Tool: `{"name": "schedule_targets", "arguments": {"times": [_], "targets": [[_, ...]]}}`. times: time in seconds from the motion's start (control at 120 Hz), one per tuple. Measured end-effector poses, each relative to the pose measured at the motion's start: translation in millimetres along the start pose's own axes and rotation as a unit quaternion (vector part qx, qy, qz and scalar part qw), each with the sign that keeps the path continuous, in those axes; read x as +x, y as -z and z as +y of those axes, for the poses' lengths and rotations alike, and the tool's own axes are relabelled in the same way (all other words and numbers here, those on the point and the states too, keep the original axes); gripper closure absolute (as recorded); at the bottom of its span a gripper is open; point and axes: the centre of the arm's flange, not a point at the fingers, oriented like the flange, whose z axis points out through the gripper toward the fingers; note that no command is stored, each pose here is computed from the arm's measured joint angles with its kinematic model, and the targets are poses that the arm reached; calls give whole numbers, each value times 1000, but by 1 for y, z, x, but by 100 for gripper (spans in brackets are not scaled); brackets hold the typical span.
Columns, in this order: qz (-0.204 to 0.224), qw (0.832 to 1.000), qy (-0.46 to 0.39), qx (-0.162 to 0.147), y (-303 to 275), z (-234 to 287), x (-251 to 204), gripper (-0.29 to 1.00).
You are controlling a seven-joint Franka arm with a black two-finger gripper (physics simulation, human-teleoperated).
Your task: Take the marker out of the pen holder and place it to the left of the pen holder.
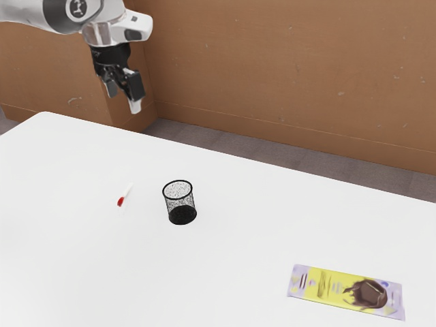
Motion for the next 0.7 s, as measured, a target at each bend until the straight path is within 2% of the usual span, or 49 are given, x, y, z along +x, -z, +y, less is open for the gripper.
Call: {"name": "schedule_targets", "arguments": {"times": [0.7], "targets": [[-48, 988, 144, -19, -33, -96, -39, 0]]}}
